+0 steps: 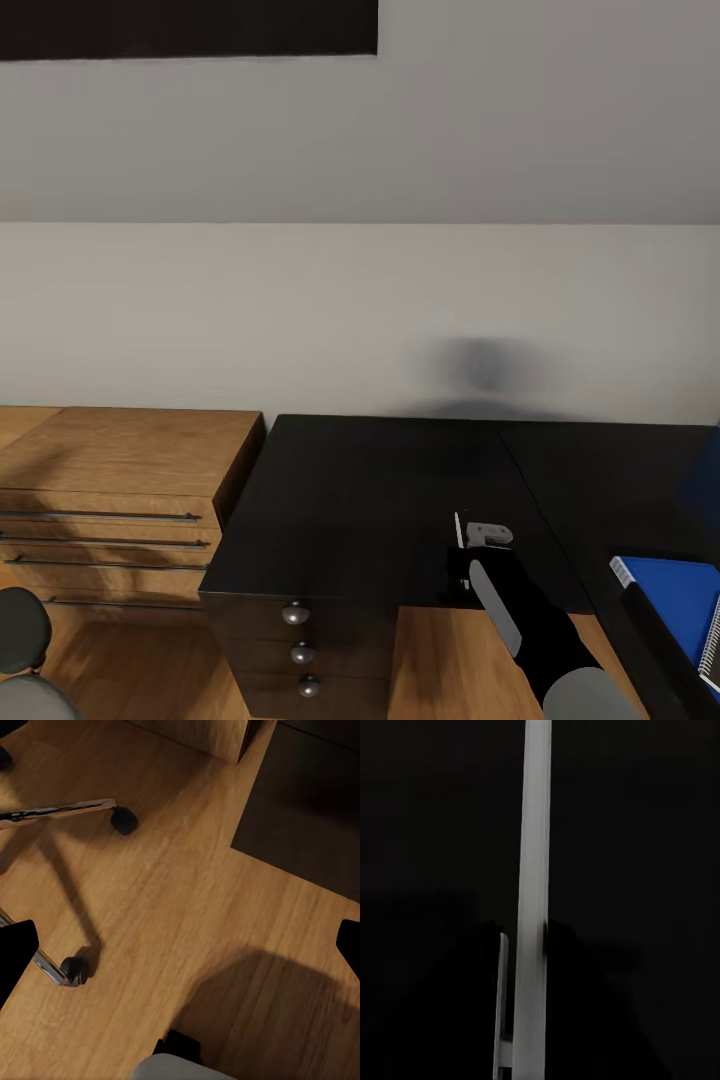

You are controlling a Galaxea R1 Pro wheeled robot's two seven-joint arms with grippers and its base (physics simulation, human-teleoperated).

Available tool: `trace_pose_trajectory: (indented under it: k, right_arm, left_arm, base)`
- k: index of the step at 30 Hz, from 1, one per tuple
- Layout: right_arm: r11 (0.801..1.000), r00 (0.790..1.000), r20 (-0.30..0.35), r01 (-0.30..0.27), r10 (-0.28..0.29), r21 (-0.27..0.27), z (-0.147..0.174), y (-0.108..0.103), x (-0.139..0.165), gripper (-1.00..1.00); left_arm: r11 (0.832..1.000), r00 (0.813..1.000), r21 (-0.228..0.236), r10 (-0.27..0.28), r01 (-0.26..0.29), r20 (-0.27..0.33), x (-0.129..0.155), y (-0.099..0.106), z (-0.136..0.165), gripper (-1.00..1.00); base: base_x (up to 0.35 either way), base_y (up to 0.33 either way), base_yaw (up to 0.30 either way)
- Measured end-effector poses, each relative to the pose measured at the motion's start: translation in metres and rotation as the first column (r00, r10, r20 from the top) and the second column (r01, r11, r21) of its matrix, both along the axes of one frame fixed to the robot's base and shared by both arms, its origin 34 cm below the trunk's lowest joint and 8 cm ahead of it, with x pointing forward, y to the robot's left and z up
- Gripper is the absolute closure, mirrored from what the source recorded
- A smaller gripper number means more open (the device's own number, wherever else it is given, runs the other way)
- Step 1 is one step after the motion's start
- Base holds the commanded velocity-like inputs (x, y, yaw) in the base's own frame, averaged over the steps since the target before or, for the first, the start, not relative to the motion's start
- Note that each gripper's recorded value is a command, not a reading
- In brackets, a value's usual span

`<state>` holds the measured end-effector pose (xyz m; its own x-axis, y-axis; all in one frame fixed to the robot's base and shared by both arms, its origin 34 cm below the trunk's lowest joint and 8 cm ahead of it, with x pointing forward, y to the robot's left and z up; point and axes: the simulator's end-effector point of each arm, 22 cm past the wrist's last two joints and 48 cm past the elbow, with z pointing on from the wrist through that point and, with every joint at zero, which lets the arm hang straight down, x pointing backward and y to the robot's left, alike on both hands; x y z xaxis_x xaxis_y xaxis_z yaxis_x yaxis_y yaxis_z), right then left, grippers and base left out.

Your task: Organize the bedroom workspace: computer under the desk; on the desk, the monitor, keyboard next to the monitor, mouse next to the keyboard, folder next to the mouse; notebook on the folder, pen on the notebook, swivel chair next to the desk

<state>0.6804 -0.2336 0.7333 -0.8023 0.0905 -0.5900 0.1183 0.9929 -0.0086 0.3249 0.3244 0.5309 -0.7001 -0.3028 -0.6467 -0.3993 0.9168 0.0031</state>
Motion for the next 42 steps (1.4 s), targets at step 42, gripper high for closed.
trace_pose_trajectory:
  k: [42]
  right_arm:
    - [0.999,0.998,0.069,0.007,-0.010,0.036,0.112,-0.006,0.017,1.00]
  left_arm:
    - [1.000,1.000,-0.003,-0.003,0.003,-0.001,-0.004,-0.001,0.053,-1.00]
  base:
    - [0.000,0.000,0.000]
